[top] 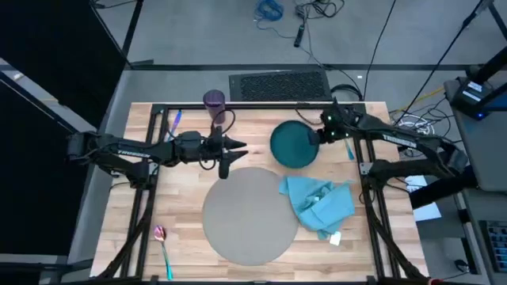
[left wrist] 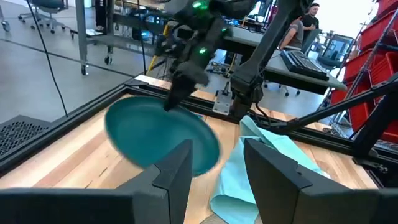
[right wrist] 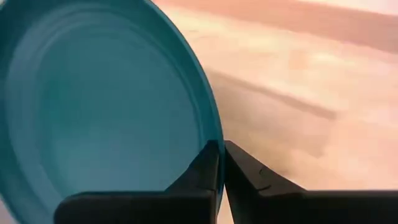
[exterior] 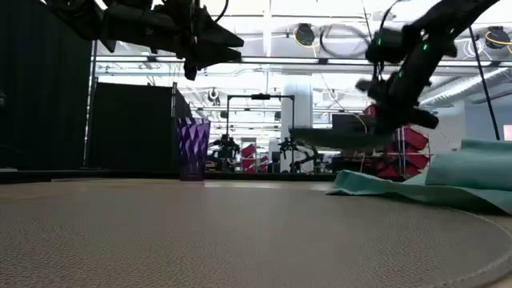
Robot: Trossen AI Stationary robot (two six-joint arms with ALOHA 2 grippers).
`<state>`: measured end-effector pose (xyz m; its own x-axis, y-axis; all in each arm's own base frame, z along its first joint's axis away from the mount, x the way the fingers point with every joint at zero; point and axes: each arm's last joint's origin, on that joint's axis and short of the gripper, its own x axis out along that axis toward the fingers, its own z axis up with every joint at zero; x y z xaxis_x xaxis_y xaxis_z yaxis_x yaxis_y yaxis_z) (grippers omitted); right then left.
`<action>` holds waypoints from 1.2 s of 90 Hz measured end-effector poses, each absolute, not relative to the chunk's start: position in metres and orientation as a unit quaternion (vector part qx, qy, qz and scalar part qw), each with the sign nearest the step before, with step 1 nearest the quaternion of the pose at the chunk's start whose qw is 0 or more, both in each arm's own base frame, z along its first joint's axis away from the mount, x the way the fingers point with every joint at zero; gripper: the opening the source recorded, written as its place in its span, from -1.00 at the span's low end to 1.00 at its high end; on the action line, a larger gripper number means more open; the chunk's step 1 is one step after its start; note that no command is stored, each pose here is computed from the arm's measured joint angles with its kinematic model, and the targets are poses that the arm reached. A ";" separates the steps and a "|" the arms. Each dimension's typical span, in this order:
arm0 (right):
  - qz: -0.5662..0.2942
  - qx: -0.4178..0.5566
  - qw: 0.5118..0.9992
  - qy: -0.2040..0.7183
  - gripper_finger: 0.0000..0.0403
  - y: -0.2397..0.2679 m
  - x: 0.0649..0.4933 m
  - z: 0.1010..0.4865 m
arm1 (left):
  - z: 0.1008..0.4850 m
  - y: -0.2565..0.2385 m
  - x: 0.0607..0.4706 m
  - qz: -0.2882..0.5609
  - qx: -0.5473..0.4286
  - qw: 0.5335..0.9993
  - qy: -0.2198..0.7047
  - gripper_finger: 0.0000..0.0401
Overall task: Set table place
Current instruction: Put the green plate on the gray placemat
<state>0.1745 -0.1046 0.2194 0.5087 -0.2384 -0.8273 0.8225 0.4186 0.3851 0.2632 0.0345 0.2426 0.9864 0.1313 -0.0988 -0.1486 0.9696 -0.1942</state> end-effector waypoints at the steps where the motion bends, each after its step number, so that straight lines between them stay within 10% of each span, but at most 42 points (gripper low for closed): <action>1: -0.344 0.412 0.766 0.355 -1.00 -0.102 0.176 0.220 | 0.243 0.035 0.263 0.071 -0.101 0.991 0.043 -0.35; 38: -0.168 0.388 0.836 0.349 -1.00 0.001 0.254 0.217 | 0.250 0.032 0.259 0.037 -0.100 0.994 0.032 -0.35; 108: -0.100 0.321 0.790 0.513 -1.00 0.092 0.366 0.174 | 0.275 0.013 0.228 -0.001 -0.064 0.997 0.040 -0.35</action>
<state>0.3663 0.0916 0.1745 0.4545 0.1714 -0.8741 0.4870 0.7739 0.4050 0.2275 0.0127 0.2746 0.9967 -0.0063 -0.0804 -0.0040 0.9919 -0.1271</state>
